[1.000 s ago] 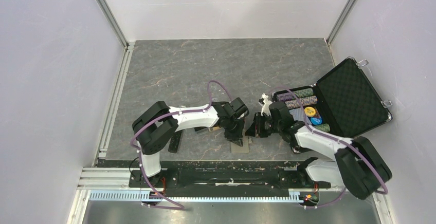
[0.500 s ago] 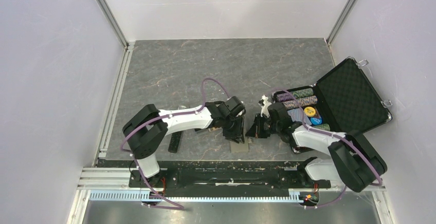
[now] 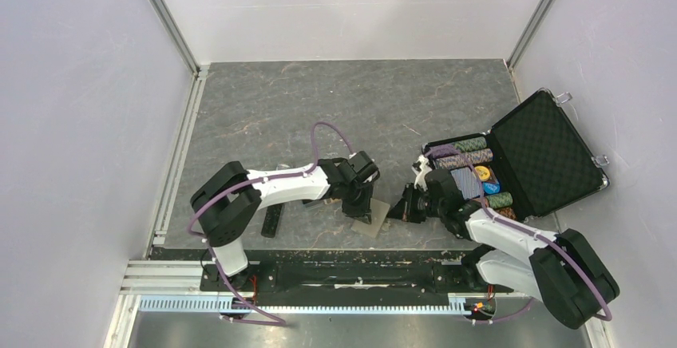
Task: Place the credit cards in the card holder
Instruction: Close the card holder at the corner of the board.
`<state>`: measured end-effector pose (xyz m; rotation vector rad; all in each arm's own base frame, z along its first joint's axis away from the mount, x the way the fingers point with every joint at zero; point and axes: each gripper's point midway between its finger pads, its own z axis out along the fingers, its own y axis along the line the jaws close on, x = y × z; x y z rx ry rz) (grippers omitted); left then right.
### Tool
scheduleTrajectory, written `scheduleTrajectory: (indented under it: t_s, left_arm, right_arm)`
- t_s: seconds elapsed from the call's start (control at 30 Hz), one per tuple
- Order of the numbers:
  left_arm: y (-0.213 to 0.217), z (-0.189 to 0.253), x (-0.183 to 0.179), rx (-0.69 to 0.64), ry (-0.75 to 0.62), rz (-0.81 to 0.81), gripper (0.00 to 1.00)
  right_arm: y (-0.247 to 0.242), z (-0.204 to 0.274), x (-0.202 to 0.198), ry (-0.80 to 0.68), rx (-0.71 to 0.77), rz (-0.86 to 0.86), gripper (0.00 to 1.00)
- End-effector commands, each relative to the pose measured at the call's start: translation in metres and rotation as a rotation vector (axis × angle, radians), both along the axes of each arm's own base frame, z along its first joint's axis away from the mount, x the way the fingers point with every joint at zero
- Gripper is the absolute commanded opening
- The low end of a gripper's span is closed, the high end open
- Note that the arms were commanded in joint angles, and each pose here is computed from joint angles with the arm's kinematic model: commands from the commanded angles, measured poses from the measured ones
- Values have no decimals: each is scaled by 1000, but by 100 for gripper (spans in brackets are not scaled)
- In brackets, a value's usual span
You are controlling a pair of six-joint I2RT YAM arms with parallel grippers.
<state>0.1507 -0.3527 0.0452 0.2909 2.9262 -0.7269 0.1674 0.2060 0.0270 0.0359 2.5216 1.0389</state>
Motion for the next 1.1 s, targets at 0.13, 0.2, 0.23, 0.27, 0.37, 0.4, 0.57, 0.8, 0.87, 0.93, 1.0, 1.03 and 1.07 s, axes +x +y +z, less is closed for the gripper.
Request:
scheduleTrajectory:
  t_s: [0.13, 0.2, 0.23, 0.27, 0.37, 0.4, 0.57, 0.8, 0.87, 0.93, 1.0, 1.03, 1.07]
  left_arm:
    - [11, -24, -3, 114, 11, -70, 2]
    - [10, -26, -3, 121, 17, -77, 2]
    - [10, -26, -4, 122, 17, -78, 2]
    - [9, -26, -3, 121, 16, -78, 2]
    - [4, -21, -3, 87, 8, -83, 3]
    - [1, -18, -3, 69, 2, -84, 5]
    - [-13, 3, -1, -53, -29, -68, 21]
    - [-33, 34, 2, -245, -73, -39, 46]
    - [-38, 38, 1, -269, -70, -46, 47]
    - [-40, 37, 2, -271, -67, -46, 47]
    - [-41, 36, 3, -269, -67, -49, 47]
    - [-42, 35, 3, -267, -66, -51, 47]
    - [-43, 33, 3, -263, -64, -54, 47]
  right_arm:
    - [20, 58, 44, -224, 26, 73, 2]
    - [21, 58, 46, -228, 23, 79, 2]
    - [21, 55, 46, -222, 18, 82, 2]
    - [21, 53, 46, -216, 15, 86, 2]
    - [19, 36, 44, -184, -2, 85, 1]
    - [19, 31, 43, -177, -6, 88, 1]
    - [21, 3, 34, -108, 2, 104, 0]
    - [16, -8, 29, -79, -20, 95, 0]
    - [16, -8, 29, -79, -23, 96, 0]
    - [15, -8, 28, -78, -26, 95, 0]
    - [14, -9, 27, -76, -29, 93, 0]
    - [14, -9, 27, -76, -30, 94, 0]
    - [14, -9, 27, -75, -30, 93, 0]
